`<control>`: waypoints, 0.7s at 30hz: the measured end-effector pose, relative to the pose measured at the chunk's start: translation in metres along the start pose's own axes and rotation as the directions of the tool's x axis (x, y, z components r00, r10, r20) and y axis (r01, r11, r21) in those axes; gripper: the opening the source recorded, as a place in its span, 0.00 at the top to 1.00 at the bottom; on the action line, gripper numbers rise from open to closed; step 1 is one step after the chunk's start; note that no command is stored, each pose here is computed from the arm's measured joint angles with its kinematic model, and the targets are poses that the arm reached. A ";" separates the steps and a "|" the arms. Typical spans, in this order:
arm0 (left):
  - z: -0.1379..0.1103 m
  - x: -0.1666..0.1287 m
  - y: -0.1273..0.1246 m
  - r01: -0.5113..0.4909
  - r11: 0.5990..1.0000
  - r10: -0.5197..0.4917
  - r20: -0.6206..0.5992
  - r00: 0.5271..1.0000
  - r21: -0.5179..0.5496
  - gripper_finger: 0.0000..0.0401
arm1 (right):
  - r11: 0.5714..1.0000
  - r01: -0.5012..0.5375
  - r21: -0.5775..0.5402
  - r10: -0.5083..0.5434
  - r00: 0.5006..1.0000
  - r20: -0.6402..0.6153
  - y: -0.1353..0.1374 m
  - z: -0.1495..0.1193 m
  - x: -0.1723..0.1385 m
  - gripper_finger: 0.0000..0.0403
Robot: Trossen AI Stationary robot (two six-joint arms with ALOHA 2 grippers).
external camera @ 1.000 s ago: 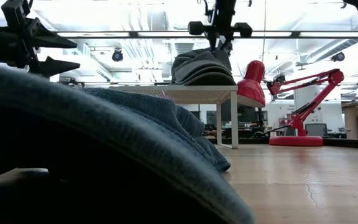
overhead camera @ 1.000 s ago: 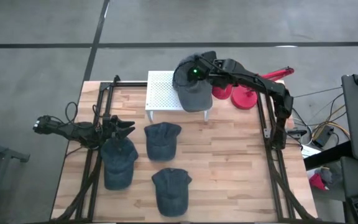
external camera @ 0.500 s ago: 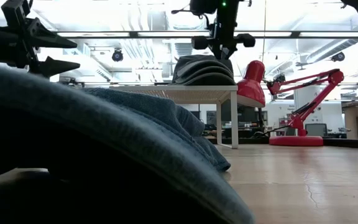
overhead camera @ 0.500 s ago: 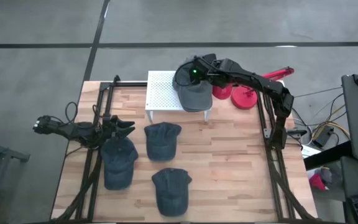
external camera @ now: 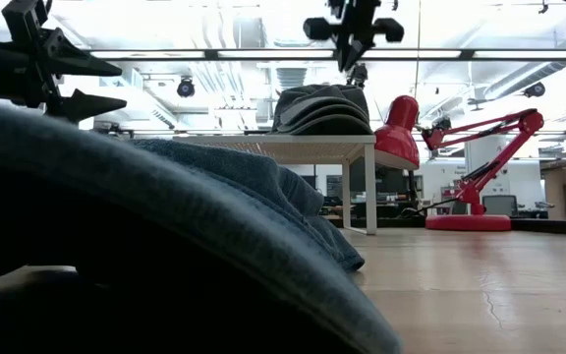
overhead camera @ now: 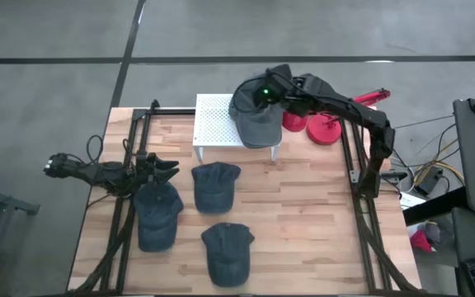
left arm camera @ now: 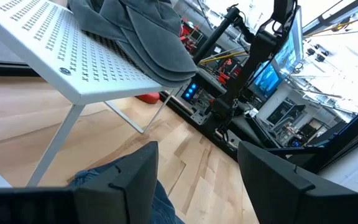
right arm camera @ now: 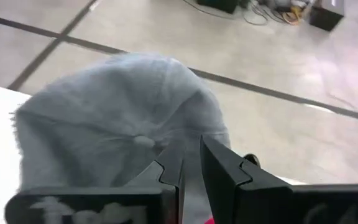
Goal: Pick & Place hat
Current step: Put the left black cap on the shelf
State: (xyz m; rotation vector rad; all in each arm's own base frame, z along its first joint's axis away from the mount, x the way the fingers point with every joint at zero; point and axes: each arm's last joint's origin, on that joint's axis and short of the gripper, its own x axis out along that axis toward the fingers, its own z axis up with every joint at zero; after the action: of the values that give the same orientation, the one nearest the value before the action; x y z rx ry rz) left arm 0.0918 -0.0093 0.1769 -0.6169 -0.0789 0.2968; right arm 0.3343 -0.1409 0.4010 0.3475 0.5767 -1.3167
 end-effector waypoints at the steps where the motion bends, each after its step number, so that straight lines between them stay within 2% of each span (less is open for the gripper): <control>1: 0.000 0.000 0.000 0.000 1.000 0.000 0.000 1.000 0.000 0.44 | 1.000 -0.012 -0.004 0.012 1.000 0.007 -0.001 0.001 -0.005 0.89; 4: 0.000 0.000 0.000 0.000 1.000 0.000 0.000 1.000 0.000 0.44 | 0.998 -0.052 -0.027 0.052 0.998 0.020 -0.002 0.002 -0.020 0.89; 8: 0.000 0.000 0.000 0.000 1.000 0.000 0.000 1.000 -0.017 0.44 | 0.978 -0.164 -0.131 0.163 0.987 -0.019 0.002 -0.004 -0.040 0.89; 13: 0.000 0.000 0.000 0.000 0.999 0.000 0.000 1.000 -0.055 0.44 | 0.921 -0.304 -0.244 0.293 0.953 -0.081 0.007 -0.018 -0.066 0.91; 18: 0.000 0.000 0.000 0.009 0.999 -0.009 -0.001 1.000 -0.046 0.44 | 0.860 -0.358 -0.363 0.336 0.934 -0.126 0.013 -0.041 -0.086 0.93; 21: 0.003 0.000 -0.004 0.052 0.998 -0.051 0.019 0.998 -0.033 0.44 | 0.827 -0.381 -0.413 0.346 0.925 -0.159 0.017 -0.060 -0.093 0.93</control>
State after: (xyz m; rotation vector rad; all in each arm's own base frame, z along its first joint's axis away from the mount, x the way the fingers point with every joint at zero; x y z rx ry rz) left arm 0.0923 -0.0102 0.1819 -0.6442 -0.1173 0.2515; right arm 0.3260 -0.0290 0.4049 0.1242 0.8098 -0.7755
